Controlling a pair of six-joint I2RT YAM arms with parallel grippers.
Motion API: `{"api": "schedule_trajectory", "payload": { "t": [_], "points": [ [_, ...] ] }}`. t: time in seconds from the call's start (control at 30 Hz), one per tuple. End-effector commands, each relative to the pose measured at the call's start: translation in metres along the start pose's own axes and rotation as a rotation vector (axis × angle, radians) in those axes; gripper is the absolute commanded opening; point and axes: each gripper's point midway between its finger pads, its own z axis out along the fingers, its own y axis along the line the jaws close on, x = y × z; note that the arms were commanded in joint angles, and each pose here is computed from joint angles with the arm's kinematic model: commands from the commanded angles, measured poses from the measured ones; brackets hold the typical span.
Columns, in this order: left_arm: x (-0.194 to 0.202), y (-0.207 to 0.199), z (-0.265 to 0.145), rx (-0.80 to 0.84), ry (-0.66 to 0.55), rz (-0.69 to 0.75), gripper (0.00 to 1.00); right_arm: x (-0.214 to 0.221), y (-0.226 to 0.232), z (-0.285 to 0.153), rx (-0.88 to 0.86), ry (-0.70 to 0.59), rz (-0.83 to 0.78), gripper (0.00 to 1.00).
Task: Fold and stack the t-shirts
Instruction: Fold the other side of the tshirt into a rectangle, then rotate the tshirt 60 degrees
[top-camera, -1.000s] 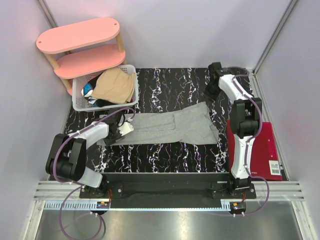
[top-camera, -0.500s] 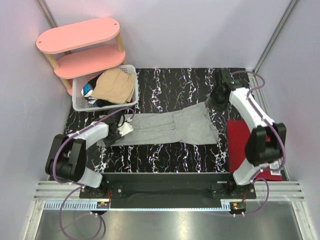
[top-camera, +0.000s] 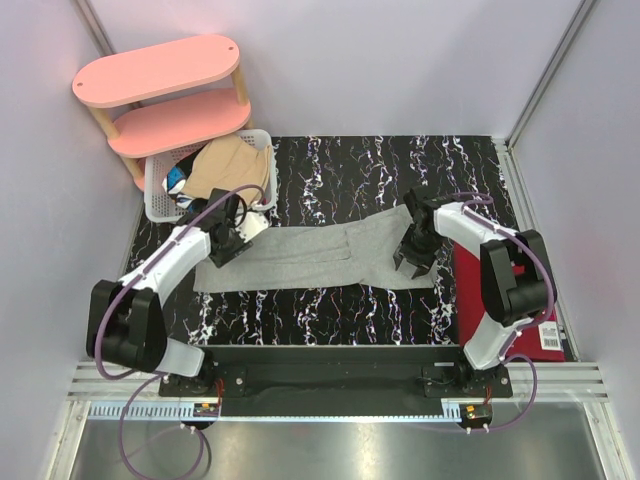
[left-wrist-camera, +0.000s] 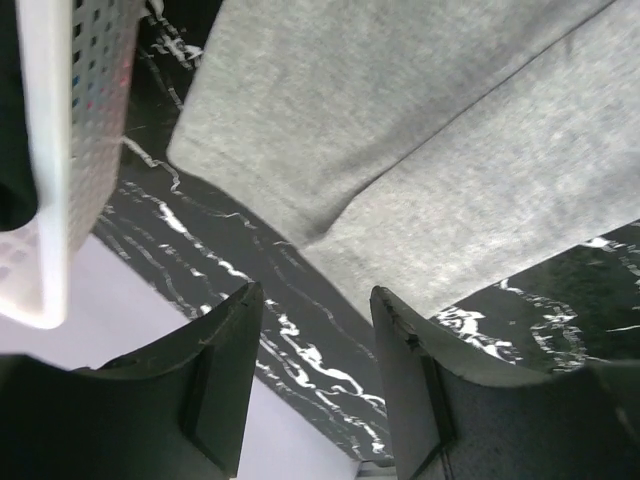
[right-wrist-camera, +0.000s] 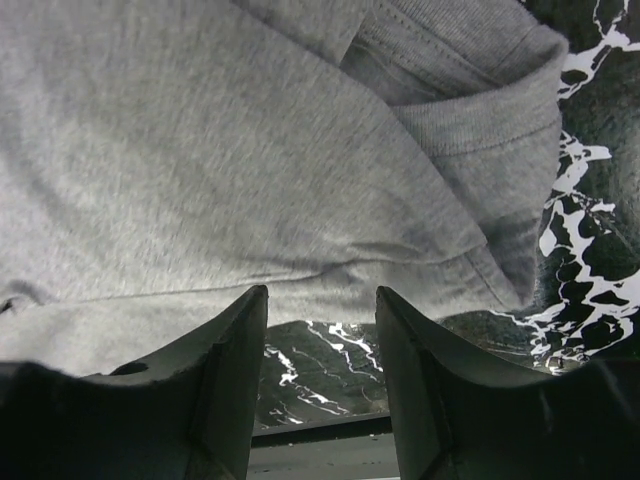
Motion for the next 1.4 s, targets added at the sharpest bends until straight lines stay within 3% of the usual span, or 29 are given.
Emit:
{"api": "schedule_trajectory", "payload": {
  "t": [0.0,0.1,0.33,0.67,0.97,1.13,1.37],
  "points": [
    [-0.025,-0.011,0.011,0.076,-0.038,-0.045,0.52,-0.015,0.002,0.007,0.025,-0.054,0.011,0.55],
    [-0.023,-0.018,0.030,0.098,-0.001,-0.030,0.51,-0.017,-0.006,0.015,0.073,-0.056,0.010,0.54],
    [0.021,-0.033,0.062,0.115,0.156,-0.008,0.47,-0.018,-0.013,0.026,0.127,-0.040,0.002,0.53],
    [0.078,-0.051,0.058,0.071,0.228,0.004,0.46,-0.042,-0.031,0.023,0.201,-0.095,0.019,0.52],
    [0.059,-0.102,0.021,0.168,0.159,0.011,0.48,-0.078,-0.031,0.023,0.224,-0.126,0.038,0.51],
    [0.042,-0.125,-0.007,0.321,0.120,-0.032,0.48,-0.141,-0.007,0.014,0.200,-0.184,0.070,0.50],
    [-0.007,-0.125,-0.079,0.474,-0.116,-0.092,0.52,-0.205,0.012,-0.004,0.203,-0.245,0.093,0.45]
  ]
}}
